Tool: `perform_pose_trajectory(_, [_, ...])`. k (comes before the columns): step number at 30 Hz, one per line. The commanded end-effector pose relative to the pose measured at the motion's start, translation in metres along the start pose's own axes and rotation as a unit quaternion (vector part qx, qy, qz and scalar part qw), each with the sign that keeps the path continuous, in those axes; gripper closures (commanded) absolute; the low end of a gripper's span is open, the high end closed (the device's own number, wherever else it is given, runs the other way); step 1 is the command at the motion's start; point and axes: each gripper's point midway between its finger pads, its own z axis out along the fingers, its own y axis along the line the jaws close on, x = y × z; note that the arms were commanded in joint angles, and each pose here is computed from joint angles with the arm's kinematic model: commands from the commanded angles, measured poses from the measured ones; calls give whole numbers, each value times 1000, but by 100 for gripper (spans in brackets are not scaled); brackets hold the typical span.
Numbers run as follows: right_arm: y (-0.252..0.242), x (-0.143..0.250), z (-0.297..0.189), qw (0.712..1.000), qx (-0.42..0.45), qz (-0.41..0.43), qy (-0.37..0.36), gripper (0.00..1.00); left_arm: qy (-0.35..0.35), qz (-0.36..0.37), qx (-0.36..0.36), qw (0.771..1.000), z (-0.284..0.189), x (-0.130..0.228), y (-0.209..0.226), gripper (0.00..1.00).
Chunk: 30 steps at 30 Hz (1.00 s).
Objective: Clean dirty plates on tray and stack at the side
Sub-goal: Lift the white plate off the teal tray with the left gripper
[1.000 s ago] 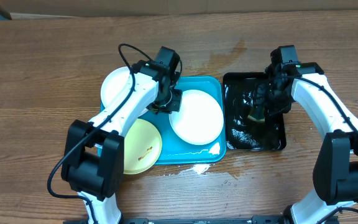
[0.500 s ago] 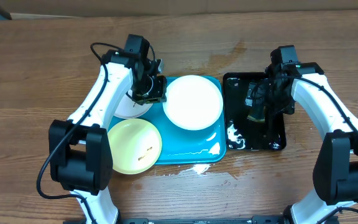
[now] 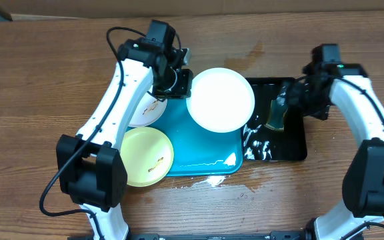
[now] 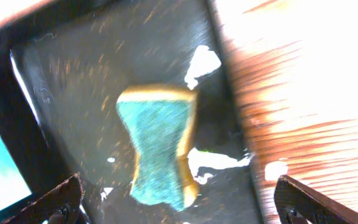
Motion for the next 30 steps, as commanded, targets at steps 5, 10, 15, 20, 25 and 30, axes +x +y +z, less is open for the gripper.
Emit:
perform_pose_trajectory(5, [-40, -24, -19, 997, -8, 67, -24, 0, -33, 20, -4, 999, 6, -13, -29, 96])
perform_pose_trajectory(10, [-54, -28, -22, 996, -6, 86, -29, 0, -60, 25, -24, 998, 8, -23, -37, 96])
perform_pose_trajectory(15, [-55, -28, -22, 996, -5, 86, -29, 0, -86, 46, -76, 992, 11, -28, -38, 96])
perform_pose_trajectory(20, [-55, -28, -22, 996, -6, 86, -29, 0, -117, 72, -104, 985, 13, -35, -51, 96])
perform_pose_trajectory(25, [-55, -28, -22, 996, -6, 86, -29, 0, -148, 95, -136, 975, 14, -41, -63, 96])
perform_pose_trajectory(30, [-55, -28, -22, 996, -6, 86, -29, 0, -185, 119, -180, 959, 11, -46, -74, 96])
